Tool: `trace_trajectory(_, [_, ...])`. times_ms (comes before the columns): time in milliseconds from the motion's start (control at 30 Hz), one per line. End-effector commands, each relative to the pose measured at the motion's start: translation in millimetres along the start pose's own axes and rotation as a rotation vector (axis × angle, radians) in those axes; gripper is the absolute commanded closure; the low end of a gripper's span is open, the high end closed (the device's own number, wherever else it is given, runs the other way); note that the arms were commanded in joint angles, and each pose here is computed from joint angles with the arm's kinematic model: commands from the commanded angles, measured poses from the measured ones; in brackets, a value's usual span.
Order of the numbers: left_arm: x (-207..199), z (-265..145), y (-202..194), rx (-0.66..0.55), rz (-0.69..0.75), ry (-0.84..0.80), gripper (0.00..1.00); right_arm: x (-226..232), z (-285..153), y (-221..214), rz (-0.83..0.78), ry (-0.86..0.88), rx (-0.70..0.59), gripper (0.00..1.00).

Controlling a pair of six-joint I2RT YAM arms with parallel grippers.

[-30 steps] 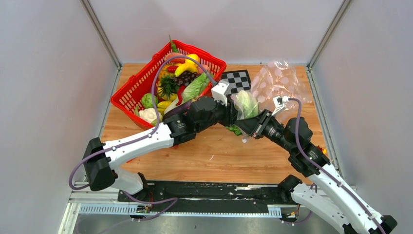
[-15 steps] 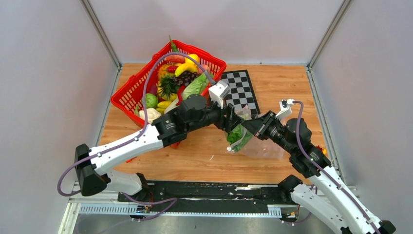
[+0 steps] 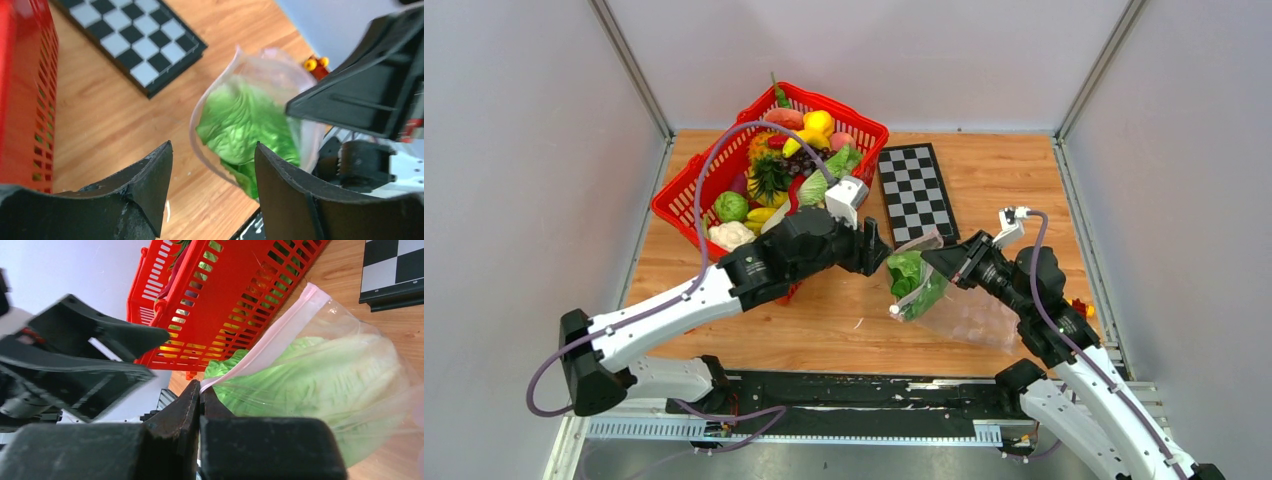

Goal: Place the food in the zip-top bag and seal the zipper
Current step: Place the fake vegetable in the zipper food storage bag, then adjust the zipper food storage bag at the center of the board.

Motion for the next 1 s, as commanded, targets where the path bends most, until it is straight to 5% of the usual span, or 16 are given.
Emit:
trace_trajectory(0, [16.2, 11.5, -21.1, 0.043, -0.067, 0.084, 0.34, 16.4, -3.8, 16.2, -0.025, 0.084, -0.075, 1.00])
trace_trajectory(200, [25.3, 1.8, -15.5, -0.032, -0.090, 0.113, 0.43, 11.8, -7.3, 14.5, -0.016, 0.073, -0.099, 1.00])
trace_trajectory(400, [29.9, 15.5, -36.9, 0.053, -0.116, 0.133, 0.52, 16.3, -9.5, 19.9, -0.025, 0.085, -0.119, 1.00])
trace_trajectory(967, [24.8, 50.3, -66.8, 0.088, -0.230, 0.044, 0.50, 27.8, -16.2, 27.4, -0.032, 0.124, -0.139, 1.00])
Point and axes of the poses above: each gripper's point midway between its finger pads, its own z axis out along the fingers, its own x axis along the line the jaws close on, y = z × x, the point moved 4 cm from there along -z, back along the fingers, and after that the axes turned 13 degrees about -z, right-handed, at the moved point
